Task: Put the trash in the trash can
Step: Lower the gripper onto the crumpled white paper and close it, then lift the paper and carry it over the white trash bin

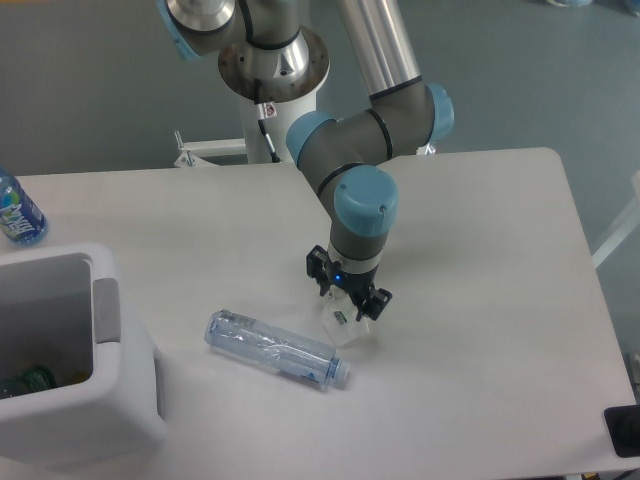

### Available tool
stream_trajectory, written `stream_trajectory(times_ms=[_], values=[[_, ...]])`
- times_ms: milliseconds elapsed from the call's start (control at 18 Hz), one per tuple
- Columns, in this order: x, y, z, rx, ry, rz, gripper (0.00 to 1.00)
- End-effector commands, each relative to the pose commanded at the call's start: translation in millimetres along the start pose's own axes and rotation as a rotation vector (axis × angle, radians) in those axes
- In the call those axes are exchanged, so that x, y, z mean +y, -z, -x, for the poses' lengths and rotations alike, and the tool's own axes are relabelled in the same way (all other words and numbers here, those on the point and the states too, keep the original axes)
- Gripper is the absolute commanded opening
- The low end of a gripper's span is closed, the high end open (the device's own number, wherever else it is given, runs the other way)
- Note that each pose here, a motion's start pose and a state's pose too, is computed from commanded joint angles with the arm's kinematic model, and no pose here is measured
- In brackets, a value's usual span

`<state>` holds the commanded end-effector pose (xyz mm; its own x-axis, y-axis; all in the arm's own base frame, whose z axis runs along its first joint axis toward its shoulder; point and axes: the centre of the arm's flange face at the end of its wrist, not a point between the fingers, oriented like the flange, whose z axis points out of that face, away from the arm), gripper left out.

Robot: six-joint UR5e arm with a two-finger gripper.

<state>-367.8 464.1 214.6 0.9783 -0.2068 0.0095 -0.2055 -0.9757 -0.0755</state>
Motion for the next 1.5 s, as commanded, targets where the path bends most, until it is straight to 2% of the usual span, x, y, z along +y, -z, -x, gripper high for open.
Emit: stream_trajectory(times_ms=[56,556,778,944,1167,1333,1500], values=[[1.5,0.9,0.9,-0.005,0.001,0.008,0.0],[4.3,18.4,2.2,-0.028,-0.005,-0.003,0.0],[26.0,73.6,16.6,-0.093,0.042,-0.069,0.0],[27.9,149.1,27.7,-0.145,0.082,-0.291,0.0],[22.9,214.7,38.0,-0.159,0.275,-0.466,0.0],[12.7,266.1,37.8,-0.174,0.443,-0.557,0.0],[-1.5,303.9,35.3,-0.156,0.581,-0.642,0.0]])
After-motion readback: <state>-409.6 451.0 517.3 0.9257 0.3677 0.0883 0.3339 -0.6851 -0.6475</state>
